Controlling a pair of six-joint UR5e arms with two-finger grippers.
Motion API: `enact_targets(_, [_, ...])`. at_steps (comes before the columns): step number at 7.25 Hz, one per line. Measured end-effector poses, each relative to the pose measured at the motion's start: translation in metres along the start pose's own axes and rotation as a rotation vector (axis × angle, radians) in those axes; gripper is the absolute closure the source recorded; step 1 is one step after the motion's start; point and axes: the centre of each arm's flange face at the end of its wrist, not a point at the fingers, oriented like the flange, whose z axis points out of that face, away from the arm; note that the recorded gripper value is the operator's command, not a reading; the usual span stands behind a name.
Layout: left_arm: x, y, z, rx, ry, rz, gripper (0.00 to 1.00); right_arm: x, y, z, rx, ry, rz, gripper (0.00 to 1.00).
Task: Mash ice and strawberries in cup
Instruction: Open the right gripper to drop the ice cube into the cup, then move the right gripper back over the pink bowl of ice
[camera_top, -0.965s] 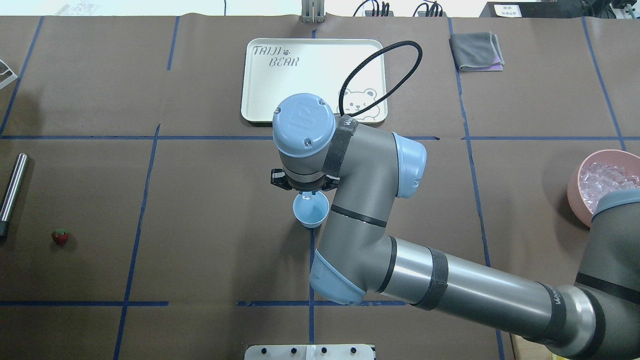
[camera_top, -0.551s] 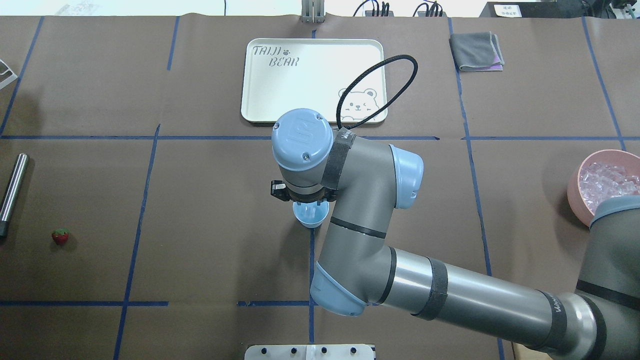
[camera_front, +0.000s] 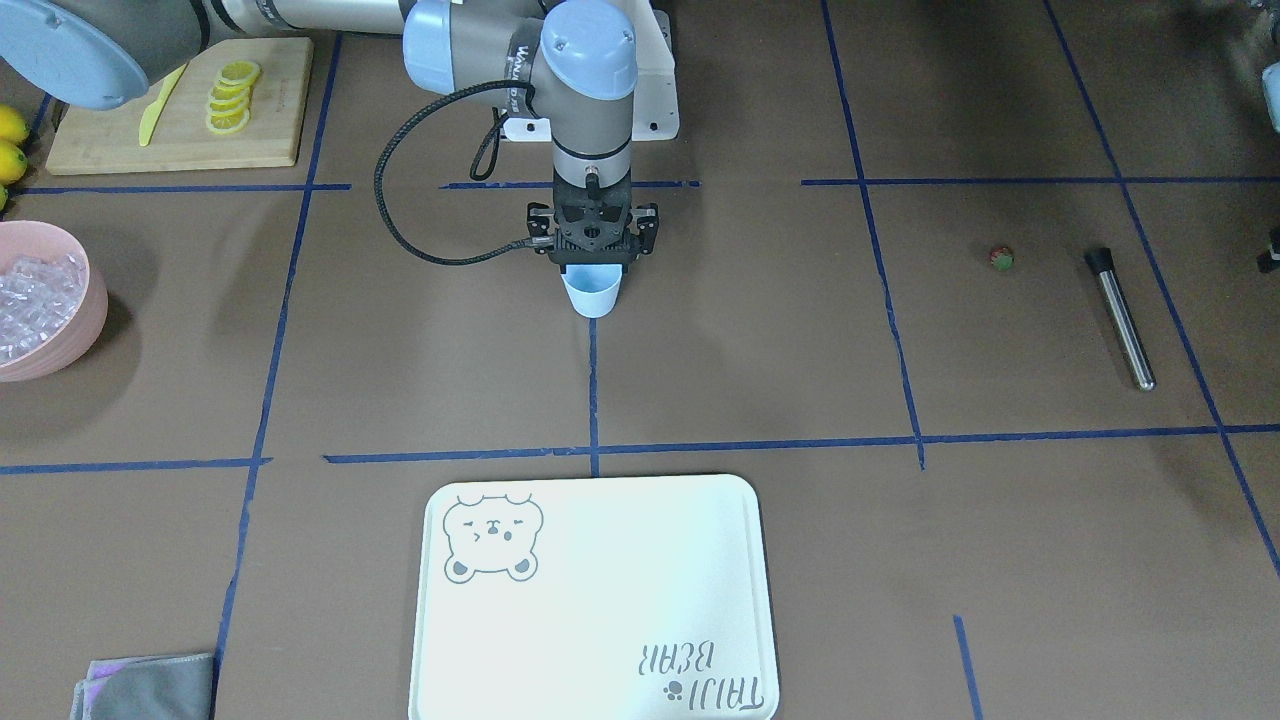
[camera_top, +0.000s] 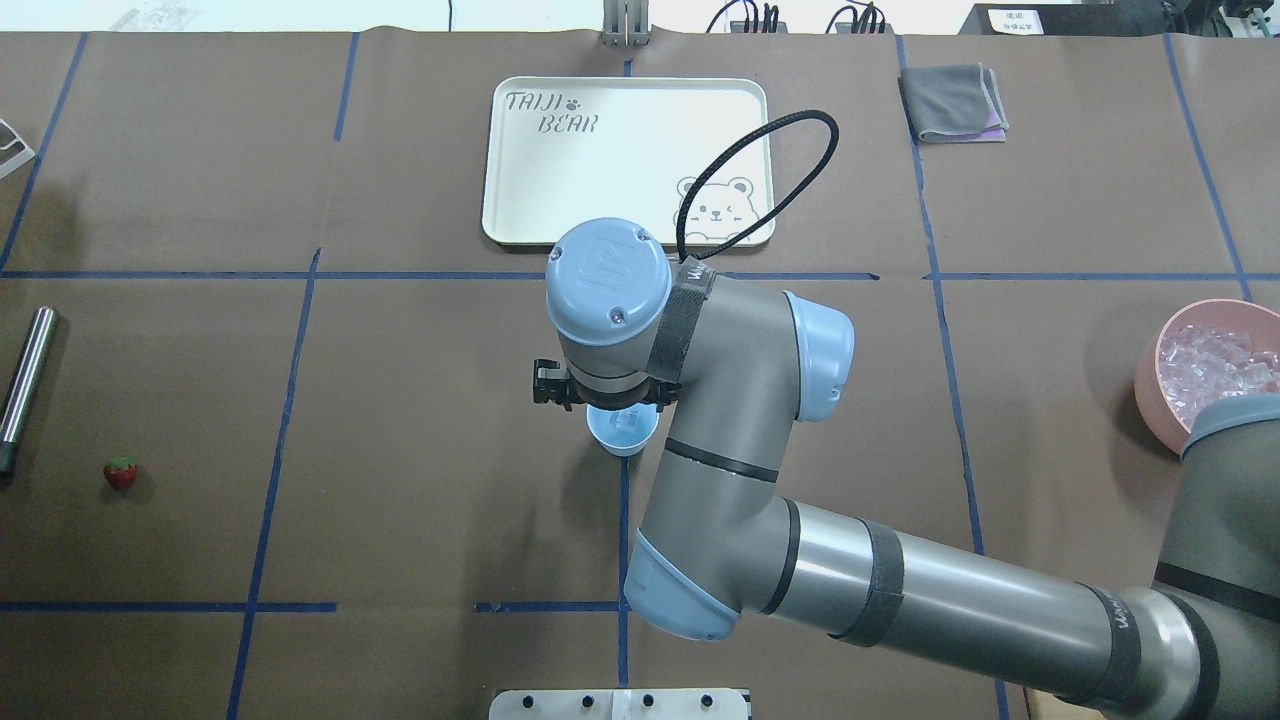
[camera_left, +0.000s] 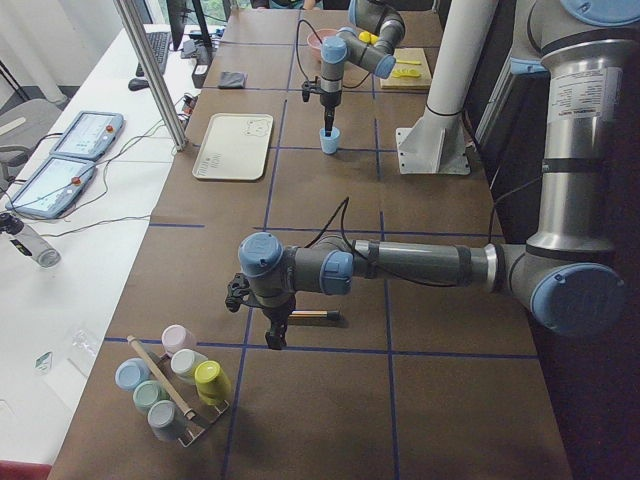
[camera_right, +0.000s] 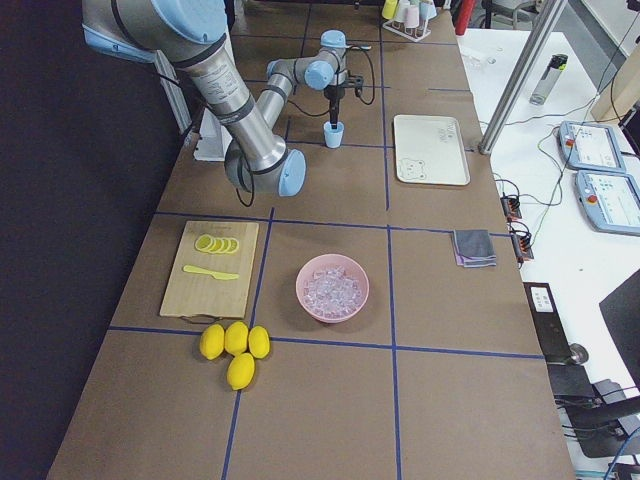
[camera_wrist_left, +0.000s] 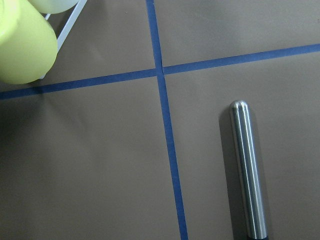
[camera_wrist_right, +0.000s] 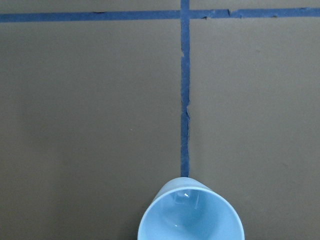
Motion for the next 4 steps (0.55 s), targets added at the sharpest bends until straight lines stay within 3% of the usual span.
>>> enact_targets(2, [0.000,0.000,0.000,-0.001,0.000,-0.001,0.00,0.048,-0.033,-0.036,-0.005,-0.038,-0.017,0.00])
enact_targets(4, [-0.001,0.001,0.001,-0.008,-0.001,-0.007,0.00,0.139,-0.063,-0.064,0.006,-0.055,-0.084,0.00])
